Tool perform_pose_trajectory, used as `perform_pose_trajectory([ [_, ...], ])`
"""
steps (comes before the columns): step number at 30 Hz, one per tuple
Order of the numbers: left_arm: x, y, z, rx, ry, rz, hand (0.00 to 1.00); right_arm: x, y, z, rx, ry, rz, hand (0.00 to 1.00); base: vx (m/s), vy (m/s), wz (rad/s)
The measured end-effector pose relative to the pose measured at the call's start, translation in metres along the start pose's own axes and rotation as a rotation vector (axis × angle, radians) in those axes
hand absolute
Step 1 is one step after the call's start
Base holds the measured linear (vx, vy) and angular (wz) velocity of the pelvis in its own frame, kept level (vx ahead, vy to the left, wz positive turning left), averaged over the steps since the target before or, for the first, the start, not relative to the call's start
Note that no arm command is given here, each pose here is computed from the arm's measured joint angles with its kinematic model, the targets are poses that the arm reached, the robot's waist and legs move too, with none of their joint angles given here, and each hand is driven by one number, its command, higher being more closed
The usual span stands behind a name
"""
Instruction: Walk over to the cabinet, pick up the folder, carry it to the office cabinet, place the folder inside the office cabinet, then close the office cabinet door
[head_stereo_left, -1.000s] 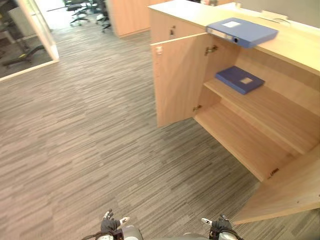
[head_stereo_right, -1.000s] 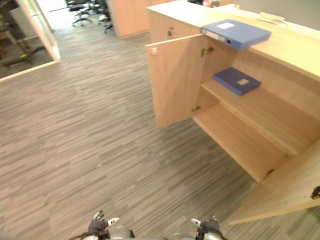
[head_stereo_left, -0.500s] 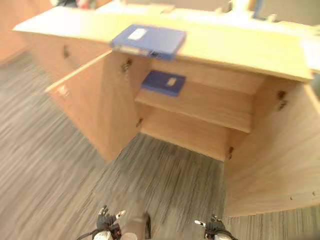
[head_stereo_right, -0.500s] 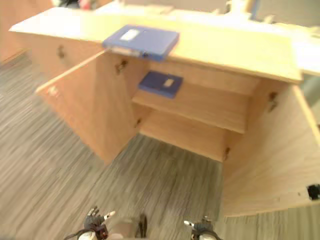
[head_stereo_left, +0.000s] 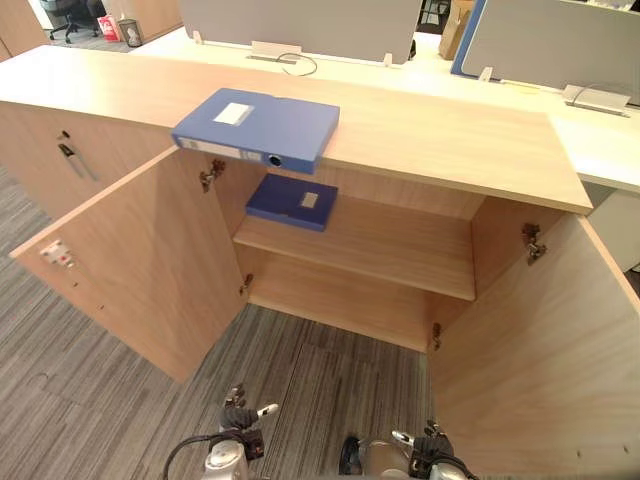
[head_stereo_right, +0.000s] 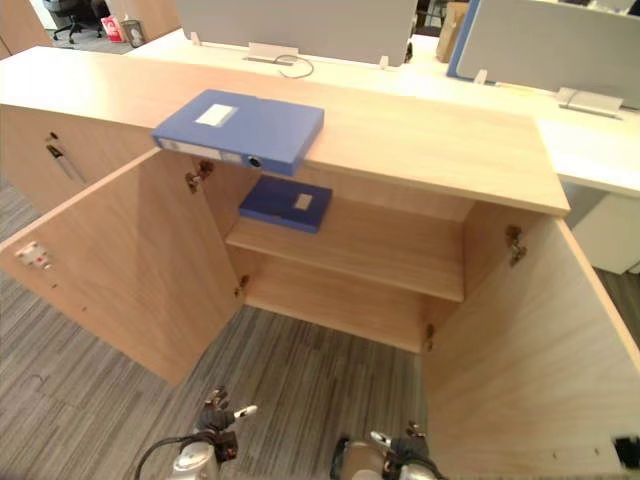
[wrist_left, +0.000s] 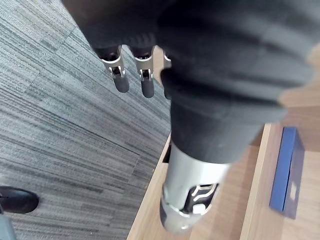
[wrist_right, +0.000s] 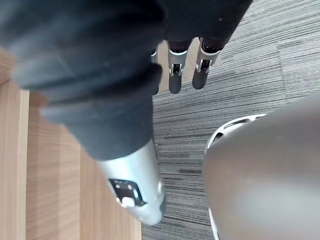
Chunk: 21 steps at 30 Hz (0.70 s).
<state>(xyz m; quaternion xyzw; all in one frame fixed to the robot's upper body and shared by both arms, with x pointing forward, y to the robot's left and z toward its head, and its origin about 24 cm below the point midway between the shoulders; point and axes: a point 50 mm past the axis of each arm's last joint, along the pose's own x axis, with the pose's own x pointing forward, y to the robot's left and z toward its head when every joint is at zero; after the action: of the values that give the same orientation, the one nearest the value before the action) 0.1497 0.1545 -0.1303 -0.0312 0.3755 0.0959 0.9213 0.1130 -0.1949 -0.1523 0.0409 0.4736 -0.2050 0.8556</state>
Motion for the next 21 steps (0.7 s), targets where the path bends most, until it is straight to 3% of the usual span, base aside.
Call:
perform_pose_trajectory([
  [7, -0.004, -0.006, -0.016, 0.117, 0.058, -0.092, 0.00, 0.000, 0.001, 0.001, 0.003, -0.002, 0.003, 0.00, 0.30, -0.192, 0.09],
  [10, -0.004, 0.002, -0.011, 0.089, 0.038, -0.078, 0.00, 0.000, -0.002, -0.002, -0.003, 0.013, 0.003, 0.00, 0.23, -0.102, -0.02],
  [13, -0.004, 0.011, -0.010, 0.024, 0.033, -0.036, 0.00, 0.001, -0.004, -0.001, -0.053, 0.012, 0.008, 0.00, 0.28, 0.048, -0.44],
  [21, -0.002, 0.030, -0.013, -0.370, 0.053, 0.051, 0.00, -0.002, 0.004, -0.014, -0.085, 0.066, 0.028, 0.00, 0.25, 0.204, -0.35],
])
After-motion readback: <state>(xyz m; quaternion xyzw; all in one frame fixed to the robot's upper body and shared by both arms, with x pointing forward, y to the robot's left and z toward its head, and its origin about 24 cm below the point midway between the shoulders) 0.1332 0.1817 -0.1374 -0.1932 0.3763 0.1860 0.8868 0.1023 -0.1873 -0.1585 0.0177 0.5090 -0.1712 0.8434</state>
